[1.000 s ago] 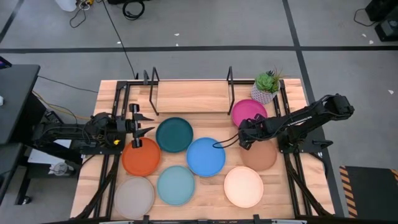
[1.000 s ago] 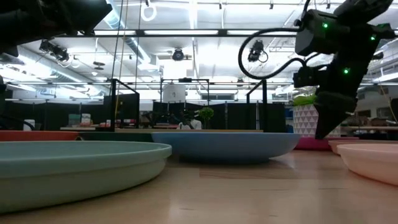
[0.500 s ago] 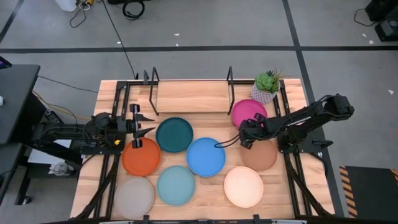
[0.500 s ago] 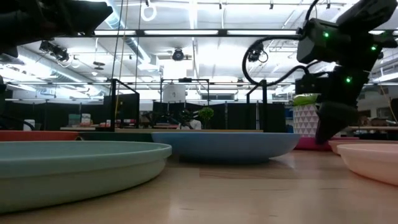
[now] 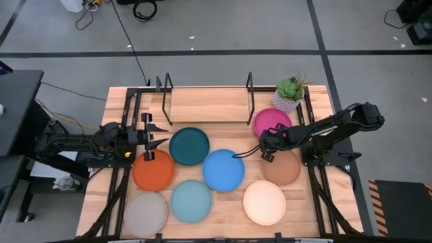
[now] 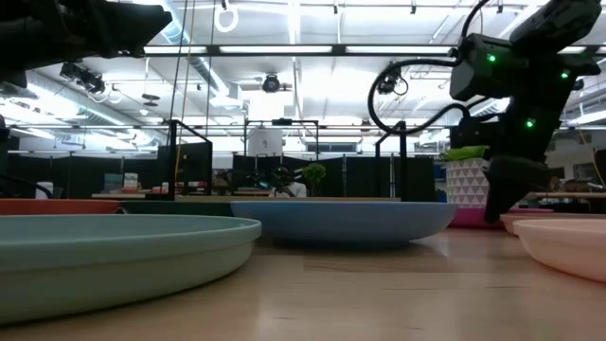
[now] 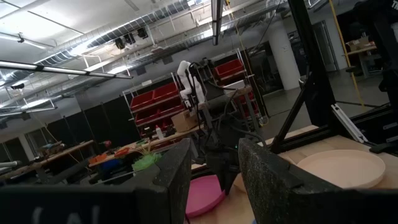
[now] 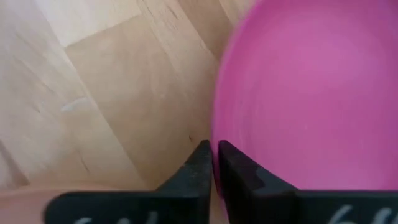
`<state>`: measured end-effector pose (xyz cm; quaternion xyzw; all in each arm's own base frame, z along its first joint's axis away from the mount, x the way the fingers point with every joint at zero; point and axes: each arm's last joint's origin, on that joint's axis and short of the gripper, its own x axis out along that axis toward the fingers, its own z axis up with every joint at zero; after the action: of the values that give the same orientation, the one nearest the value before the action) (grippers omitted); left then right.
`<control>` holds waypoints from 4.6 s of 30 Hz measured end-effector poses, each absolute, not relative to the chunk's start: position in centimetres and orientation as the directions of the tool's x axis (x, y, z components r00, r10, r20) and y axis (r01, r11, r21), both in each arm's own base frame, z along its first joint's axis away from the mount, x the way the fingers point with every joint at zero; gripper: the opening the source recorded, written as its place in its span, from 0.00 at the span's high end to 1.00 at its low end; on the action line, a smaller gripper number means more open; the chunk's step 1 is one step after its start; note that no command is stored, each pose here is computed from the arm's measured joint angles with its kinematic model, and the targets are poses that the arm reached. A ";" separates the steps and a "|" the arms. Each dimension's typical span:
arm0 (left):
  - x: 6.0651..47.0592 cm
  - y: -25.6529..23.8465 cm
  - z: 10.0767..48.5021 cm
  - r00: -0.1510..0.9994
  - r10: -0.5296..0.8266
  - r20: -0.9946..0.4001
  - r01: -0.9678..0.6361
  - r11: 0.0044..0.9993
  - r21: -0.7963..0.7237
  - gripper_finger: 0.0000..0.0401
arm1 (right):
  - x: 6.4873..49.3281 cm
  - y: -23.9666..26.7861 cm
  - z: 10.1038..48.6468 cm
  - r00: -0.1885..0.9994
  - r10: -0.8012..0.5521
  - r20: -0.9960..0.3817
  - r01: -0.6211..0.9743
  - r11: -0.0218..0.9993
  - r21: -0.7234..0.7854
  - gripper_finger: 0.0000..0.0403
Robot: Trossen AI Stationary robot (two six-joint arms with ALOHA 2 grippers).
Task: Place and stack plates onto a shelf
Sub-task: Put the pink plate on the shelf, then stack the dark green plate on top of the pink plate on the shelf
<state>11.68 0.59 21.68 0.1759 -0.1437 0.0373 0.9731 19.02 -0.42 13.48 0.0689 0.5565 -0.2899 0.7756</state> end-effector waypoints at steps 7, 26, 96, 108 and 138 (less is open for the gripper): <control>11.7 0.6 21.7 0.956 0.022 0.293 -0.121 0.938 0.325 0.65 | 20.0 -0.4 15.9 0.169 -0.352 -0.921 0.557 0.805 -0.205 0.96; 11.7 0.6 21.7 0.957 0.022 0.290 -0.108 0.952 0.285 0.65 | 24.6 4.8 23.3 0.497 -0.034 -0.867 0.007 0.999 -0.034 0.96; 12.5 0.8 20.8 0.992 0.093 0.084 -0.095 0.995 0.020 0.65 | 33.0 -3.4 22.9 0.527 -0.235 -0.817 0.118 0.972 -0.204 0.78; 15.2 1.1 20.9 0.978 0.124 -0.168 -0.138 0.987 -0.078 0.65 | 30.9 1.3 20.8 0.526 -0.237 -0.817 0.137 0.971 -0.194 0.78; 23.6 -4.8 15.8 0.603 -0.060 -0.795 0.073 0.997 -0.020 0.65 | 25.2 7.1 18.4 0.695 -0.210 -0.687 0.123 0.977 -0.175 0.78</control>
<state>23.60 -4.83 15.80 0.0070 0.4439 -0.0370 0.8953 25.16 7.10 18.38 -0.0577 0.3796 -0.0905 0.9189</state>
